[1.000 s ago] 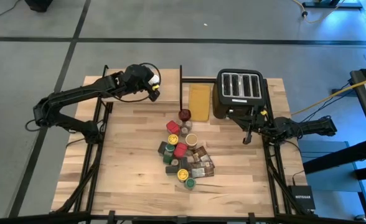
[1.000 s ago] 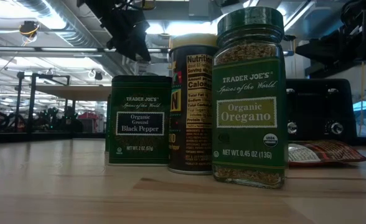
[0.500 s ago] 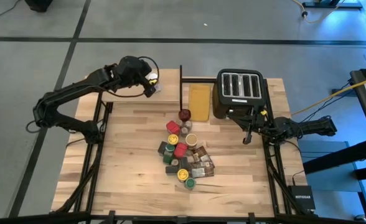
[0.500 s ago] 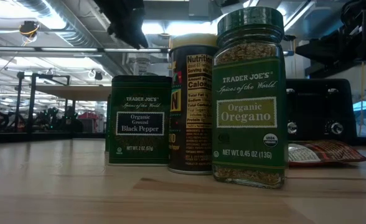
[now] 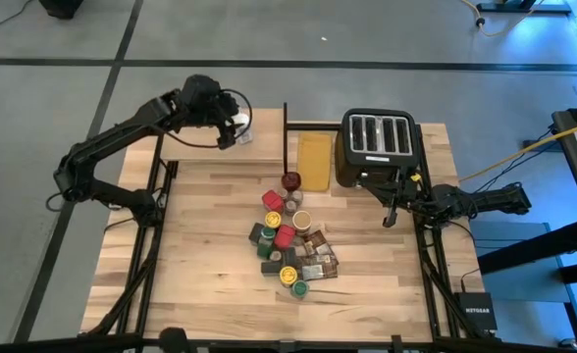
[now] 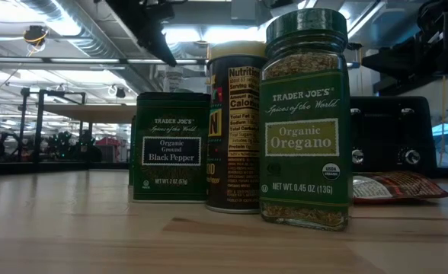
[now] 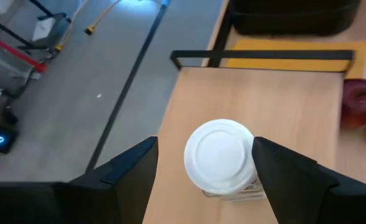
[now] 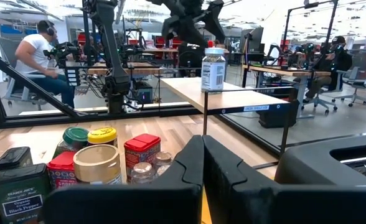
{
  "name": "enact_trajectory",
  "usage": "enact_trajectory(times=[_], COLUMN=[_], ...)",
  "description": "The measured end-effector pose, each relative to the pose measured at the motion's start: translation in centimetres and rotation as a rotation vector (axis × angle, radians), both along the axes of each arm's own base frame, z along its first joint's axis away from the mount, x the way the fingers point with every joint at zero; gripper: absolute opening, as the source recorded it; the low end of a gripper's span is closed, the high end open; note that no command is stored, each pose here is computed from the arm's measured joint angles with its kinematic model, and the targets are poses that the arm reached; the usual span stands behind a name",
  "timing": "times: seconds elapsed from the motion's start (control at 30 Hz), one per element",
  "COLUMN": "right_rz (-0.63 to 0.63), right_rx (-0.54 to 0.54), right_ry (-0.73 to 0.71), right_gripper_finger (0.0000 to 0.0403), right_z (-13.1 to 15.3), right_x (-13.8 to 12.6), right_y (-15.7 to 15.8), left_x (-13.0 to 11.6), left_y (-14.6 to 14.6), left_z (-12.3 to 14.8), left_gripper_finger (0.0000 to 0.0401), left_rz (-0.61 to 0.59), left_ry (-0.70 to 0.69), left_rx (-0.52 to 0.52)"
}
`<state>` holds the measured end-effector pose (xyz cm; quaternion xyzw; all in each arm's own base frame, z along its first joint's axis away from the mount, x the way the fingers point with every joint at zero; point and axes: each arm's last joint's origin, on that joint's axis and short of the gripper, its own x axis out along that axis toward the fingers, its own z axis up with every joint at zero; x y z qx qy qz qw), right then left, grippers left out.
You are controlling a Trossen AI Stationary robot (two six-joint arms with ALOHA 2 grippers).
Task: Shelf spices
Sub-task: Put the white seasoning bottle on the shelf
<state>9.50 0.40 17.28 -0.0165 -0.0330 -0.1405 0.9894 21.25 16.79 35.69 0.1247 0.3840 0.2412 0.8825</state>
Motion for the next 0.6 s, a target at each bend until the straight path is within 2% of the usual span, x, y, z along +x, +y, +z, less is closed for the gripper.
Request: enact_trajectory(times=[0.2, 0.6], right_rz=[0.000, 0.000], right_rx=[0.000, 0.000], right_ry=[0.001, 0.004], right_gripper_finger=[0.0005, 0.0005], right_z=[0.0, 0.0], right_x=[0.0, 0.0], right_y=[0.0, 0.0], left_x=[-0.3, -0.8], left_y=[0.7, 1.3], left_z=[-0.8, -1.1], left_gripper_finger=[0.0254, 0.0254], left_rz=[-0.089, -0.061], left_ry=[-0.068, -0.058], left_rx=[-0.099, -0.103])
